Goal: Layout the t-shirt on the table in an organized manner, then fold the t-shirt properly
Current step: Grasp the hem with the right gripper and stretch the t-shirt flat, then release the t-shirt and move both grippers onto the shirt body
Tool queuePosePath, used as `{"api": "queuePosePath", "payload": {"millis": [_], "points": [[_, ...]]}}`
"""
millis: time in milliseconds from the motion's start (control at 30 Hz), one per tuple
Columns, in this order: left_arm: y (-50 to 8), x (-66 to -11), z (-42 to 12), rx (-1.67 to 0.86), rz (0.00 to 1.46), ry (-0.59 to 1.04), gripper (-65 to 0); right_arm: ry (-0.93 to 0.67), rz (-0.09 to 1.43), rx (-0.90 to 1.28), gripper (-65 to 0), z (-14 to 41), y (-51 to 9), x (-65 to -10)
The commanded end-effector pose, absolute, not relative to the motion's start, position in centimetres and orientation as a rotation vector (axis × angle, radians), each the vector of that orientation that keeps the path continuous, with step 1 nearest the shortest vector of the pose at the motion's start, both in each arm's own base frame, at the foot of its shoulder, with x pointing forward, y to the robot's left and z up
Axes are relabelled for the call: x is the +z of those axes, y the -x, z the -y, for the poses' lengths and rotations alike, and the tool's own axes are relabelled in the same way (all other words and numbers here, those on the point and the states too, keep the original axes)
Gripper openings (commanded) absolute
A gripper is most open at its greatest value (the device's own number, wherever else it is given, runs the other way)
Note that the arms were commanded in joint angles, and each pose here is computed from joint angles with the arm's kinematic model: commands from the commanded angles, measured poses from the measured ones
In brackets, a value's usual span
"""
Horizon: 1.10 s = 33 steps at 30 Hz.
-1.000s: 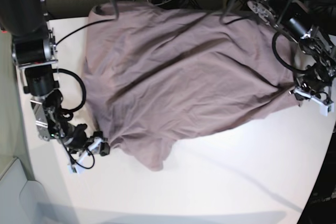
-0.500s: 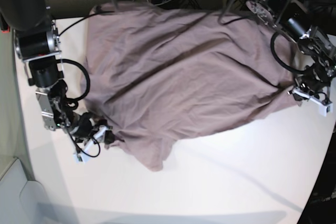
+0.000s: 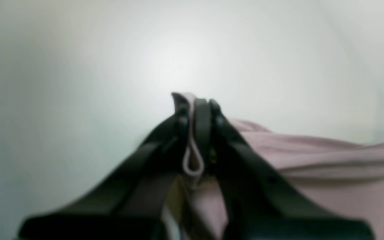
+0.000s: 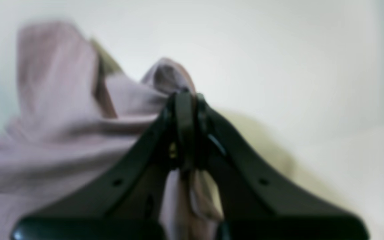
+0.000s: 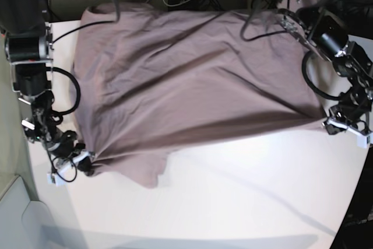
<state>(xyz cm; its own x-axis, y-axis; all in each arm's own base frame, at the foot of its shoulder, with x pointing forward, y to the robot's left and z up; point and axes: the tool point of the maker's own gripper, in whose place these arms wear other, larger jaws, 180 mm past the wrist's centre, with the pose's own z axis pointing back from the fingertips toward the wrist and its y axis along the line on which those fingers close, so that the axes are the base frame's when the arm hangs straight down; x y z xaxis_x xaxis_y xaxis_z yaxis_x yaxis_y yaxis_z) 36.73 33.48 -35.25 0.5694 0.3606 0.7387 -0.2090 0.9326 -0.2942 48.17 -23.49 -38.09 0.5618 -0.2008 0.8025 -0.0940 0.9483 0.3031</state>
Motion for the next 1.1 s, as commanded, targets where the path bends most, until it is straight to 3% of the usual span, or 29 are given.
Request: {"api": "queuePosePath", "payload": {"millis": [0, 233, 567, 1067], "points": [[-38.3, -32.4, -34.6, 0.329, 0.992, 0.159, -63.1, -0.318, 1.082, -0.094, -65.0, 25.5, -50.1, -34.5], [-42.1, -29.1, -33.5, 0.329, 1.082, 0.222, -63.1, -0.319, 1.089, -0.112, -65.0, 25.9, -50.1, -34.4], [-46.9, -31.0, -29.3, 0.382, 1.087, 0.455, -63.1, -0.34, 1.089, -0.11, -65.0, 24.7, -50.2, -34.6], [-47.3, -30.6, -31.7, 0.417, 1.122, 0.45, -63.1, -0.316, 1.115, -0.118, -65.0, 26.3, -50.6, -33.4]]}}
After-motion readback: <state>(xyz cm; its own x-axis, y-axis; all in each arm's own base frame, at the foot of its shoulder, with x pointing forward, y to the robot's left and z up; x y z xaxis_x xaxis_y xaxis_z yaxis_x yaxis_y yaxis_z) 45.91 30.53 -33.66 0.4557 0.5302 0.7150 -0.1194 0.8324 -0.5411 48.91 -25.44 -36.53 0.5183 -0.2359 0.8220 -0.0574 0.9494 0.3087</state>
